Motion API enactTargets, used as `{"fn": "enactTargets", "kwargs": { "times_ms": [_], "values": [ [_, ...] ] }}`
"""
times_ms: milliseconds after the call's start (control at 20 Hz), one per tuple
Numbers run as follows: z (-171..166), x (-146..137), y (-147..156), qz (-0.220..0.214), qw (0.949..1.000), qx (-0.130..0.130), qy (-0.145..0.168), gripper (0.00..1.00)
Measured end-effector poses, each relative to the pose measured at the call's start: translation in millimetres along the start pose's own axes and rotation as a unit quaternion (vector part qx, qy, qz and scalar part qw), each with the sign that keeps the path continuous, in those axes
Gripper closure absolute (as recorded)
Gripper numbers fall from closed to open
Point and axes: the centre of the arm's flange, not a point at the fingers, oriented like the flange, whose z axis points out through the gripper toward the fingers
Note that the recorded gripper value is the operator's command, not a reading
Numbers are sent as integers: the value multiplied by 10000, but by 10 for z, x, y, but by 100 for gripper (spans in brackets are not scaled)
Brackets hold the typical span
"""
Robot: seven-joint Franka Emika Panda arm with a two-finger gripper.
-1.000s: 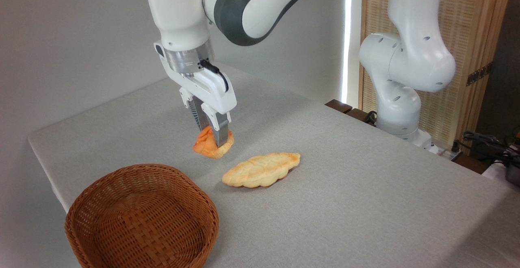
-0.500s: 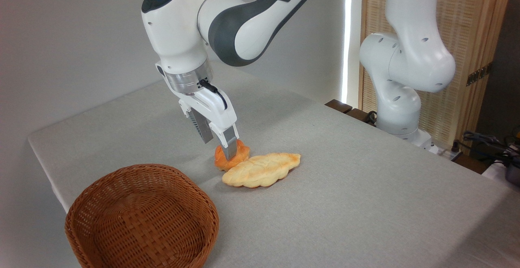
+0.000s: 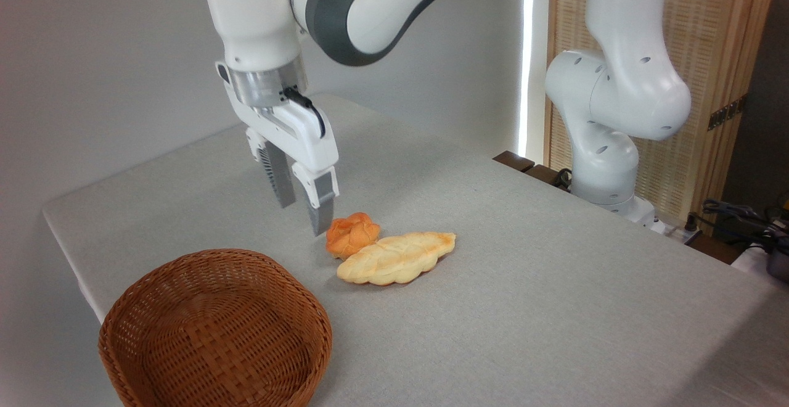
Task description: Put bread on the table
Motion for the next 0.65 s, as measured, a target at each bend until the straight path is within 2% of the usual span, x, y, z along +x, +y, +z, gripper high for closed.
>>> {"fn": "enactTargets", "kwargs": {
  "times_ms": [200,400,650],
  "values": [
    [-214,-52,-270,-200,9986,303,391,0],
    [-332,-112,-404,-190,9975,602,331,0],
    [-445,-158,-501,-268,9964,700,394,0]
  ]
}}
